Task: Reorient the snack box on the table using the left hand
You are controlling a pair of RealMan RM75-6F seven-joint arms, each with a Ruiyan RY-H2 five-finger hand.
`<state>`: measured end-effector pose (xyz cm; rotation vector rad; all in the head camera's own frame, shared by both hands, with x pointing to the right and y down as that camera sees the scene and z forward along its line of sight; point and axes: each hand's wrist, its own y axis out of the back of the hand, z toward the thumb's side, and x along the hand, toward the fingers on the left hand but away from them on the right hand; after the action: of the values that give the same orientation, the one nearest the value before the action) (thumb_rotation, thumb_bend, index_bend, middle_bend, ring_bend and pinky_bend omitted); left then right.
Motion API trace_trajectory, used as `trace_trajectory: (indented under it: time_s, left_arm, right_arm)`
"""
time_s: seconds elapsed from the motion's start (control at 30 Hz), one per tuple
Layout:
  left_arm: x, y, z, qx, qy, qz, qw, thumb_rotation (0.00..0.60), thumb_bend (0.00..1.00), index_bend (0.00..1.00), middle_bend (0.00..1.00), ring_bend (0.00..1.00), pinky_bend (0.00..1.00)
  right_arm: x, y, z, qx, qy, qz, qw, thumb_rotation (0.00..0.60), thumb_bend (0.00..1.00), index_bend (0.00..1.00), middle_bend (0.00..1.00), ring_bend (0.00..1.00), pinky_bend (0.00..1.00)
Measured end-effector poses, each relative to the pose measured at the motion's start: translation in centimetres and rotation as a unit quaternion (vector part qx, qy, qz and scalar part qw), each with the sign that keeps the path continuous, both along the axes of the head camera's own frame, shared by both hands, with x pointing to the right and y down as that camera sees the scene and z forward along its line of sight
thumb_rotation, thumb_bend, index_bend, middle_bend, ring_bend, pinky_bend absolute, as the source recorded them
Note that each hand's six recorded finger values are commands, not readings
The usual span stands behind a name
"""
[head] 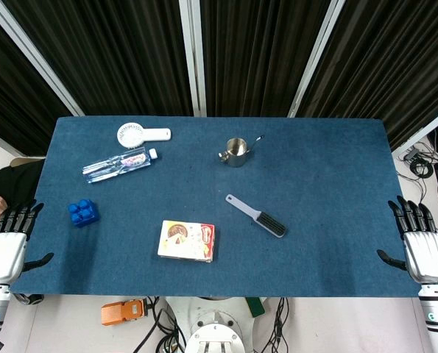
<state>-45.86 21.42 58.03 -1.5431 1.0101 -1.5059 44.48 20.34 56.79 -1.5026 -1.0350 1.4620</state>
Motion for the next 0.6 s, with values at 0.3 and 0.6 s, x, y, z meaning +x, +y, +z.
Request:
trace_trajectory:
  time_s: [0.3, 0.6]
  left_arm:
    - [0.8, -0.8, -0.3, 0.006, 0.004, 0.009, 0.9999, 0.6, 0.05, 0.07, 0.02, 0.0, 0.0]
    - [6.5, -3.2, -0.8, 0.012, 0.04, 0.083, 0.9957, 0.6, 0.05, 0.07, 0.04, 0.0, 0.0]
  right_arm:
    - [0.3, -0.1, -0.8, 0.019, 0.0, 0.001, 0.9998, 0.6, 0.22, 0.0, 0.04, 0.0, 0.0]
    - [0.6, 0.1, -1.4, 0.031, -0.003, 0.0, 0.9995, 0.6, 0.22, 0.0, 0.04, 0.0, 0.0]
